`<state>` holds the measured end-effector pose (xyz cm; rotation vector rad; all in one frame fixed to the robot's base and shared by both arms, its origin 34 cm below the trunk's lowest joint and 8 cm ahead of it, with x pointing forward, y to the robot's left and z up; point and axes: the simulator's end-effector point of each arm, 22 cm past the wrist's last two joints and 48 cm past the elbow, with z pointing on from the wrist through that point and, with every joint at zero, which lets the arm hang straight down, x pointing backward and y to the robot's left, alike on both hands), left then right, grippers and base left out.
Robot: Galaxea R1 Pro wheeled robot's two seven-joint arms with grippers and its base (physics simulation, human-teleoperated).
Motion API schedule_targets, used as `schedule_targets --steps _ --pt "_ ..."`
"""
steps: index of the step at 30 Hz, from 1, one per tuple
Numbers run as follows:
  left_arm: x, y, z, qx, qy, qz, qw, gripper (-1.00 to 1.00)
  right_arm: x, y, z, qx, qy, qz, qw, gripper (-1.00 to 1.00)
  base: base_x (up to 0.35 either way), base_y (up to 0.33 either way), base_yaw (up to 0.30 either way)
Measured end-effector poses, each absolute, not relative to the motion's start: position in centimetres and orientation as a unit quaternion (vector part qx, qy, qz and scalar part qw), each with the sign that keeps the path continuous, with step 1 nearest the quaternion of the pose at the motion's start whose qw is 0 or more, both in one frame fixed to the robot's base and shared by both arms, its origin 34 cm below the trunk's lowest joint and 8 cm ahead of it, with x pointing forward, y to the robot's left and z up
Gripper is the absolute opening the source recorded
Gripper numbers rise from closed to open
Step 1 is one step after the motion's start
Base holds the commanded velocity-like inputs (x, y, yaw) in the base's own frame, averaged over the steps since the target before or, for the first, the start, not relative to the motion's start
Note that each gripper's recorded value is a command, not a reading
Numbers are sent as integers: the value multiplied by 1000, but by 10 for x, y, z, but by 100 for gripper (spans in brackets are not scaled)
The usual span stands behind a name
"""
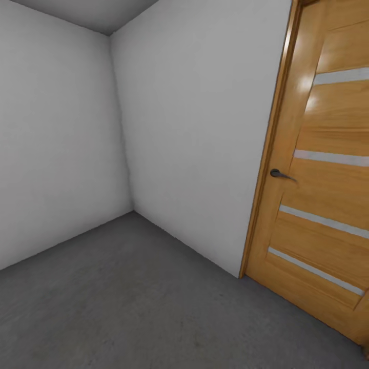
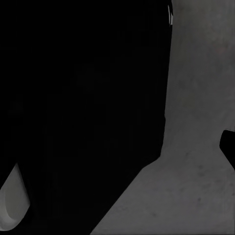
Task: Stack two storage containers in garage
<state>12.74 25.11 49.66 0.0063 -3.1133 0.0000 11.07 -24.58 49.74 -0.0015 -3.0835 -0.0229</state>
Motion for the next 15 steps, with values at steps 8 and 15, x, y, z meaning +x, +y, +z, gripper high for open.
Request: schedule_targets --steps 8,15 --pt "128 251 497 1 -1000 0 14 100 110 -246 497 -1 -1000 -7 29 100 0 0 -265" --pt "128 251 497 0 -1000 0 14 100 110 -246 497 -1 -1000 -7 29 100 0 0 -265"
